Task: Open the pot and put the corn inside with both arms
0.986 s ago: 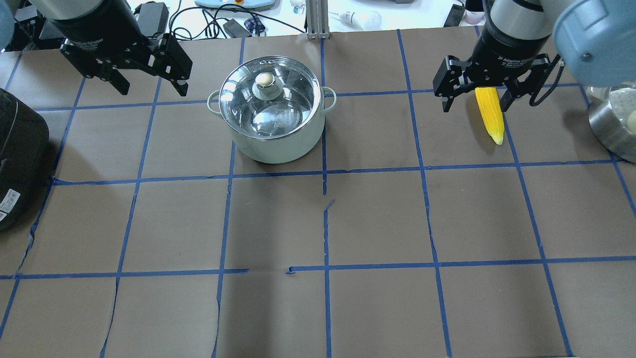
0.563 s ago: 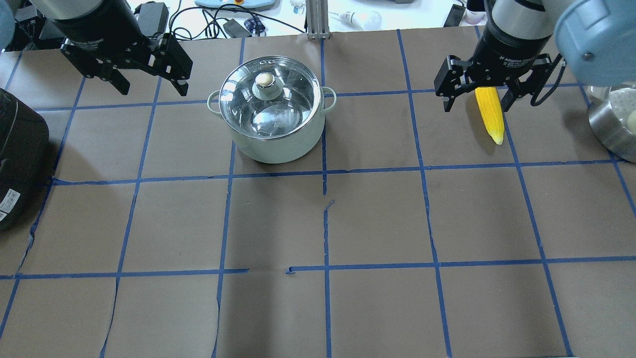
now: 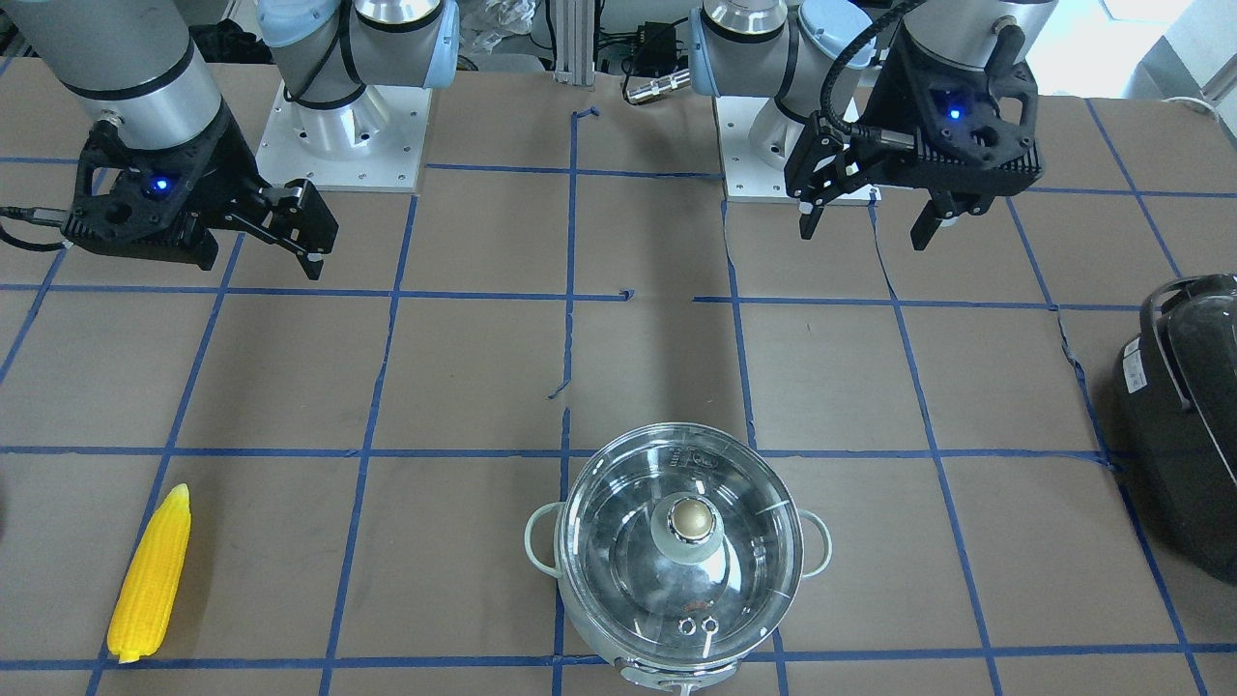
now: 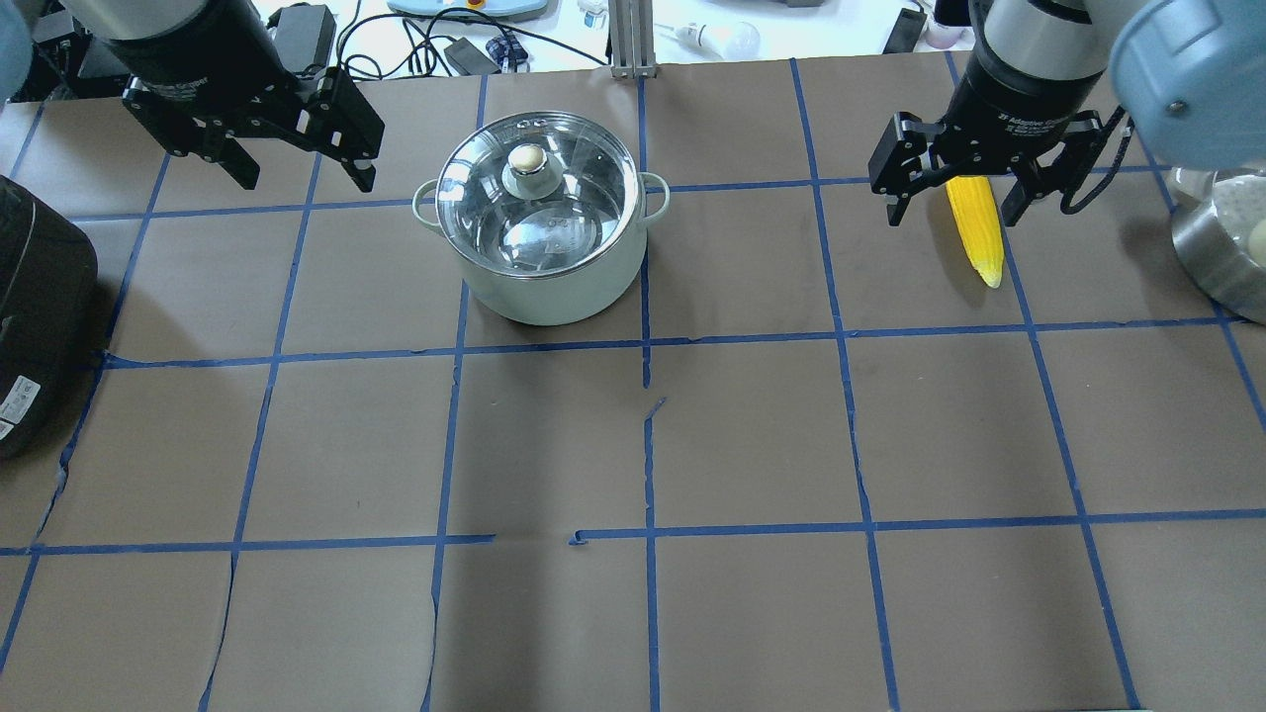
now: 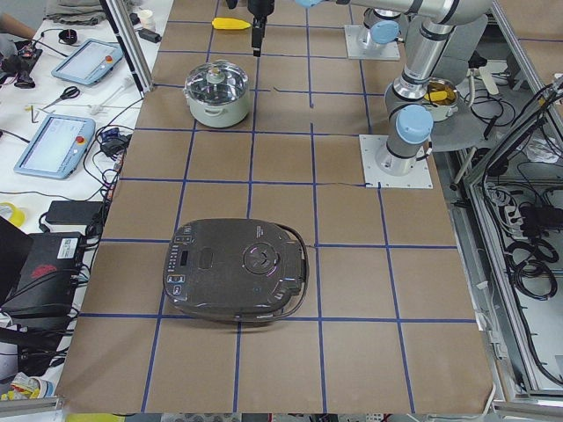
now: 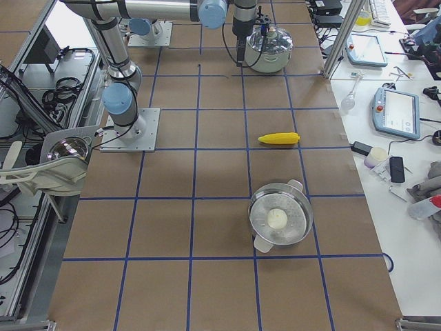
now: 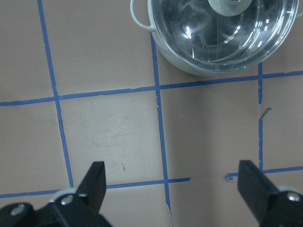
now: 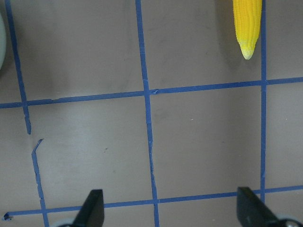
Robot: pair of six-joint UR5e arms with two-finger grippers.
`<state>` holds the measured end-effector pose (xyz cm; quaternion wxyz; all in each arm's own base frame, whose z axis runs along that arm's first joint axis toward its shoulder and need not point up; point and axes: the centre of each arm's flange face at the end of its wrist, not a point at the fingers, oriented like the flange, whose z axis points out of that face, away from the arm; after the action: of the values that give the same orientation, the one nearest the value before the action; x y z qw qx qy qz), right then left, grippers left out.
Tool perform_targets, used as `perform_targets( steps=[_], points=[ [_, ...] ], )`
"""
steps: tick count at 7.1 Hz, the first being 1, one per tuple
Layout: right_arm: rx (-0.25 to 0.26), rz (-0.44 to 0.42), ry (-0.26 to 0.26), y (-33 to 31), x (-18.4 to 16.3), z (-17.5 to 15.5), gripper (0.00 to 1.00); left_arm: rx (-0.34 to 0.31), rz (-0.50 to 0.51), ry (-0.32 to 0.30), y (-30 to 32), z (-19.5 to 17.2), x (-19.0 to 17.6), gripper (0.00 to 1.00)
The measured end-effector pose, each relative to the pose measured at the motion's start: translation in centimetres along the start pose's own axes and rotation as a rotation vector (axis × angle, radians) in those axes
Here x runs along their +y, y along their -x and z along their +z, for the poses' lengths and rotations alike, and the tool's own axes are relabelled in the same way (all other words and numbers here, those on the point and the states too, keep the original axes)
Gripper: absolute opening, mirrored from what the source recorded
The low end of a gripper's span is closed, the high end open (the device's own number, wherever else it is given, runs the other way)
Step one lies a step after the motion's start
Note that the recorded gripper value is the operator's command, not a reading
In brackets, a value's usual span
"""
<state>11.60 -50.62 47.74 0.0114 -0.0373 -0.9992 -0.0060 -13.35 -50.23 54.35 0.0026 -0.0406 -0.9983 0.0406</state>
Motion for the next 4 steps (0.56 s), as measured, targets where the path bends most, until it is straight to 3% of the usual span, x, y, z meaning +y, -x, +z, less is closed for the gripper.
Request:
perform_targets(
  steps=[4],
  points=[
    [-0.003,0.003,-0.006,0.34,-0.06,0.08,1.0,-0.007,-0.001,-0.005,0.11,-0.19,-0.04,1.0]
  ],
)
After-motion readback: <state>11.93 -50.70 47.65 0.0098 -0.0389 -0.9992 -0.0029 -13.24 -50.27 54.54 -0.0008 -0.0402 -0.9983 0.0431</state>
